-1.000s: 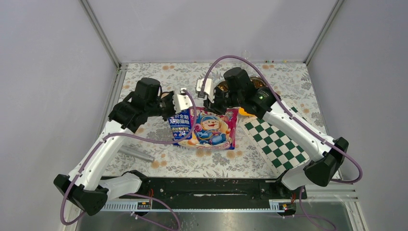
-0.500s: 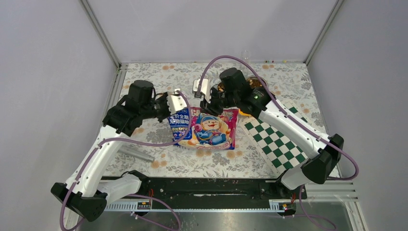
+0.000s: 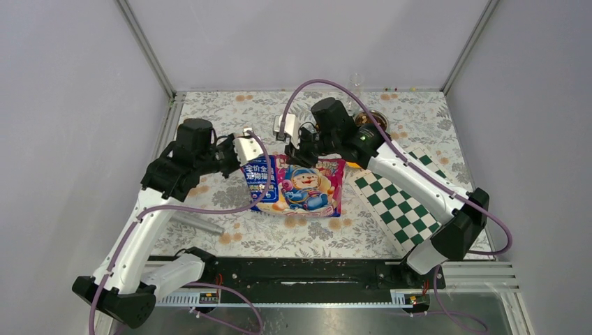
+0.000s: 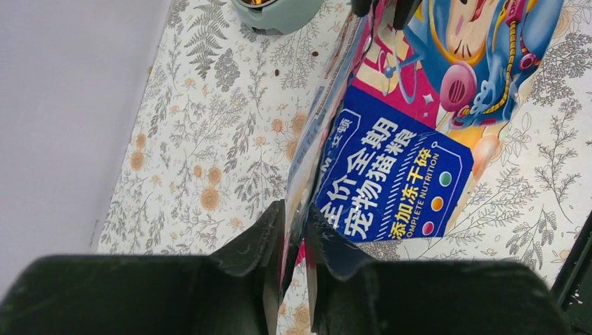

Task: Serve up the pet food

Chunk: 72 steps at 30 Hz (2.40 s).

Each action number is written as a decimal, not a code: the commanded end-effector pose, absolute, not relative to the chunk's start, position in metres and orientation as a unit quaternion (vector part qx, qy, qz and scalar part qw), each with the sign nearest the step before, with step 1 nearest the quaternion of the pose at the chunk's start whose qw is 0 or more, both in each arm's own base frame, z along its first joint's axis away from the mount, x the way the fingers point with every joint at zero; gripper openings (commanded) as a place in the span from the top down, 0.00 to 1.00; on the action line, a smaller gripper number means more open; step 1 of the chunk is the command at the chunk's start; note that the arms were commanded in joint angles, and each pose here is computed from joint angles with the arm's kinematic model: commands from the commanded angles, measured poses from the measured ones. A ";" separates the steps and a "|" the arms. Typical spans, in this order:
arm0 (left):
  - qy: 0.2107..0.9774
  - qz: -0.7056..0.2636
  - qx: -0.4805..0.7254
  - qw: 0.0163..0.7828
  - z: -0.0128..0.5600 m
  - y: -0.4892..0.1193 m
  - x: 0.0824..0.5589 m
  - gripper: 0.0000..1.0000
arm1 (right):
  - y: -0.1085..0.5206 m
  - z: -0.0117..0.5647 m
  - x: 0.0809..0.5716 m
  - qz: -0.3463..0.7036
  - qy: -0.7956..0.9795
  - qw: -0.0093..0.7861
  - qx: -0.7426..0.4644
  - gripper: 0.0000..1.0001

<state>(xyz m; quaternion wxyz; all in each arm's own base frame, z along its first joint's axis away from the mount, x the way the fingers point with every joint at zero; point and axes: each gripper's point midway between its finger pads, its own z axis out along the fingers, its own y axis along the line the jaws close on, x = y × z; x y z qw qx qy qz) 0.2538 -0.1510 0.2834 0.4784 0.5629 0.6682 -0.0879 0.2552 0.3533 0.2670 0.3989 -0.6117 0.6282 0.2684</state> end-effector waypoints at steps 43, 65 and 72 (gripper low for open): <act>0.588 -0.316 0.505 0.546 0.311 -0.171 0.250 0.79 | 0.432 0.297 0.251 0.399 0.603 0.422 -0.547 0.58; 0.627 -0.118 0.502 0.584 0.291 -0.123 0.288 1.00 | 0.385 0.299 0.250 0.277 0.643 0.388 -0.599 0.90; 0.638 -0.127 0.499 0.572 0.284 -0.116 0.288 1.00 | 0.345 0.293 0.246 0.205 0.689 0.328 -0.612 0.91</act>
